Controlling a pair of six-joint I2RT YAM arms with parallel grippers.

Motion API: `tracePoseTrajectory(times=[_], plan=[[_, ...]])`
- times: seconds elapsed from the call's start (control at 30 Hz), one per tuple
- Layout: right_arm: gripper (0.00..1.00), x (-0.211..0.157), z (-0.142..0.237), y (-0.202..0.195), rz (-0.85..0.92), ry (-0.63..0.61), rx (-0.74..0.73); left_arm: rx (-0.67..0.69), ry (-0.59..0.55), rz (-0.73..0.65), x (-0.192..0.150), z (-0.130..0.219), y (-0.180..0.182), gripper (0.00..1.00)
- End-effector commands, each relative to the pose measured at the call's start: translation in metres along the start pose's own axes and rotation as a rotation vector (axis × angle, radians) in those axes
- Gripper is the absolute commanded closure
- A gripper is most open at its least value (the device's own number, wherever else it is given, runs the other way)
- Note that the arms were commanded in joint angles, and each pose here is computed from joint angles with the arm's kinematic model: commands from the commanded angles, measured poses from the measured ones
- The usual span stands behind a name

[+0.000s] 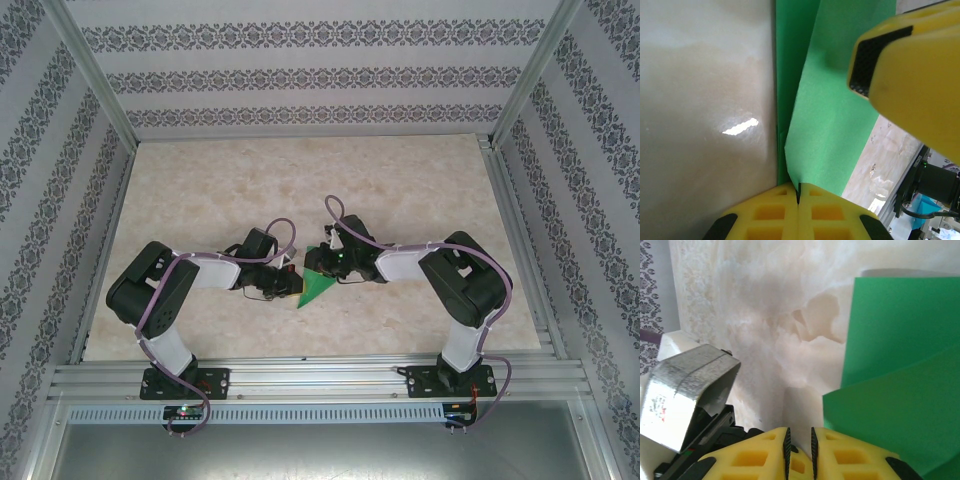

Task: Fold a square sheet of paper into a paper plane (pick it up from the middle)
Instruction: Fourth fold the wing at the center of the table.

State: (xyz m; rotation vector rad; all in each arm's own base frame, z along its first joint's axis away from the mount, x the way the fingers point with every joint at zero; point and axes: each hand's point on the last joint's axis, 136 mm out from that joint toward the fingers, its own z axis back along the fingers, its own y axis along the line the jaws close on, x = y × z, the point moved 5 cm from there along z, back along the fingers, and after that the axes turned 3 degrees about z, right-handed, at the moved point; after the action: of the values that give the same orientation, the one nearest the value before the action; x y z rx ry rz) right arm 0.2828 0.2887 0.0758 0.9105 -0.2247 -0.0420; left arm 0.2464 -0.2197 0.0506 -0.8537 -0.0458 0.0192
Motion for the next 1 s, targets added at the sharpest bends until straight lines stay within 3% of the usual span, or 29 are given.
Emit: tracePoseTrajectory(times=[0.0,0.43,0.97], plan=[[0.79,0.0,-0.007,-0.006,-0.01,0.017,-0.039,0.061,0.028,0.05,-0.009,-0.003,0.019,0.99],[0.83,-0.021,-0.008,-0.062,-0.047,0.048,-0.214,-0.005,0.045,0.006,-0.015,0.008,0.003,0.87],[0.83,-0.027,-0.007,-0.072,-0.02,0.064,-0.231,-0.051,0.041,-0.013,-0.02,0.02,-0.011,0.84]])
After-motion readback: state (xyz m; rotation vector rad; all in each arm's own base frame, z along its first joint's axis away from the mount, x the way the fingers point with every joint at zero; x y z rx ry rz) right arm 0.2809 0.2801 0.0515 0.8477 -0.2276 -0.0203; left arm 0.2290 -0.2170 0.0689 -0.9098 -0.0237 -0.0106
